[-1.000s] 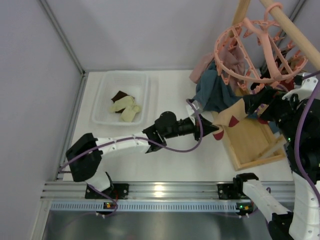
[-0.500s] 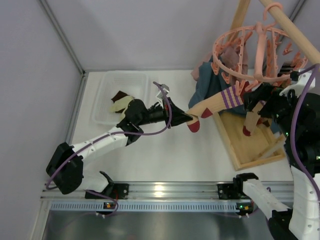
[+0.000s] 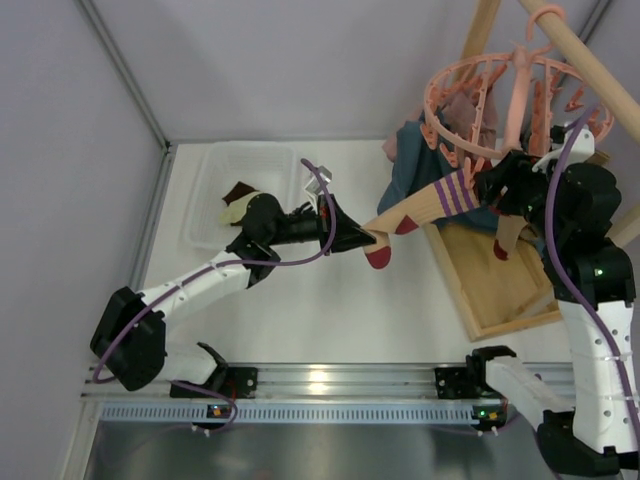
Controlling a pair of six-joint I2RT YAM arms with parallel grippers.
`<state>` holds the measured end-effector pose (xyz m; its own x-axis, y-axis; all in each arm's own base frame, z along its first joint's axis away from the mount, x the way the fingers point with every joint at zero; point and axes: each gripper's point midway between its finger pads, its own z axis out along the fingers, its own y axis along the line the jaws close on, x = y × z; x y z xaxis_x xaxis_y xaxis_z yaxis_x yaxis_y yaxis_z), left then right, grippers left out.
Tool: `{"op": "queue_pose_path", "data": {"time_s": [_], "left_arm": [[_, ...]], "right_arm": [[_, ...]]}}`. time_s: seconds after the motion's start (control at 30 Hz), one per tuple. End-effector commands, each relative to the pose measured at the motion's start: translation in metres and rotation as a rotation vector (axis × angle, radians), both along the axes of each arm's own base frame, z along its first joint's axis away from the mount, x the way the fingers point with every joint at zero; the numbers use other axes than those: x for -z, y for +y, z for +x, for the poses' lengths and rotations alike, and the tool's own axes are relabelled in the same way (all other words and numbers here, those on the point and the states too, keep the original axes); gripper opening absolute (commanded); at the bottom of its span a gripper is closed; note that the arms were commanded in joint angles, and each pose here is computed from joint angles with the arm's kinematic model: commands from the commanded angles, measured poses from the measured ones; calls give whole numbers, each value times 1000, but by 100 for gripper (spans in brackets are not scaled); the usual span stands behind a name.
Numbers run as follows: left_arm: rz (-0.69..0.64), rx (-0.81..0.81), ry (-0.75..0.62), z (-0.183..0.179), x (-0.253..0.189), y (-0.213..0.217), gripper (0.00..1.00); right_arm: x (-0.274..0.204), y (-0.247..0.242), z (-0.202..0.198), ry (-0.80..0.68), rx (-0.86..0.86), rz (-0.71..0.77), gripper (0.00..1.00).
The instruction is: Remove the socks clipped to the hanger
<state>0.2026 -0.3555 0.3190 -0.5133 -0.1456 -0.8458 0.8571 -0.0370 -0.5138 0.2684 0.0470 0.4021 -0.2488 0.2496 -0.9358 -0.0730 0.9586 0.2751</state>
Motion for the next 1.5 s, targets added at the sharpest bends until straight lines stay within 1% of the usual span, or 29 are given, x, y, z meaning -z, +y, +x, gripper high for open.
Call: {"op": "queue_pose_path", "data": {"time_s": [0.0,0.37,0.67,0.83,0.93,1.03,1.27,1.37,1.47], "left_arm": [[-36,31,-52,-10,-14,6,2],[-29,37,-34,-9,-11,5,2],[-20,42,-22,-8,-6,3,1],[-16,42,-9,-6,-4,1,1],[-14,42,-4,-4,-3,0,1],[-14,47,-3,-5,-3,0,1],[-14,51,-8,-7,-3,2,0],[-11,50,-6,-7,-1,1,0],[-8,52,-1,-6,0,1,0]], "right_arm": [[-32,-6,4,-147,30,18,60],[-23,-15,18,-176,96,30,56],[-31,-19,15,-255,113,40,47],[-42,-17,5,-293,92,43,46],[-43,-17,5,-290,92,38,48],[-35,-18,9,-262,94,26,48],[-28,-16,18,-271,85,28,46],[-29,-14,21,-294,71,22,42],[-30,-10,23,-310,41,18,32]]}}
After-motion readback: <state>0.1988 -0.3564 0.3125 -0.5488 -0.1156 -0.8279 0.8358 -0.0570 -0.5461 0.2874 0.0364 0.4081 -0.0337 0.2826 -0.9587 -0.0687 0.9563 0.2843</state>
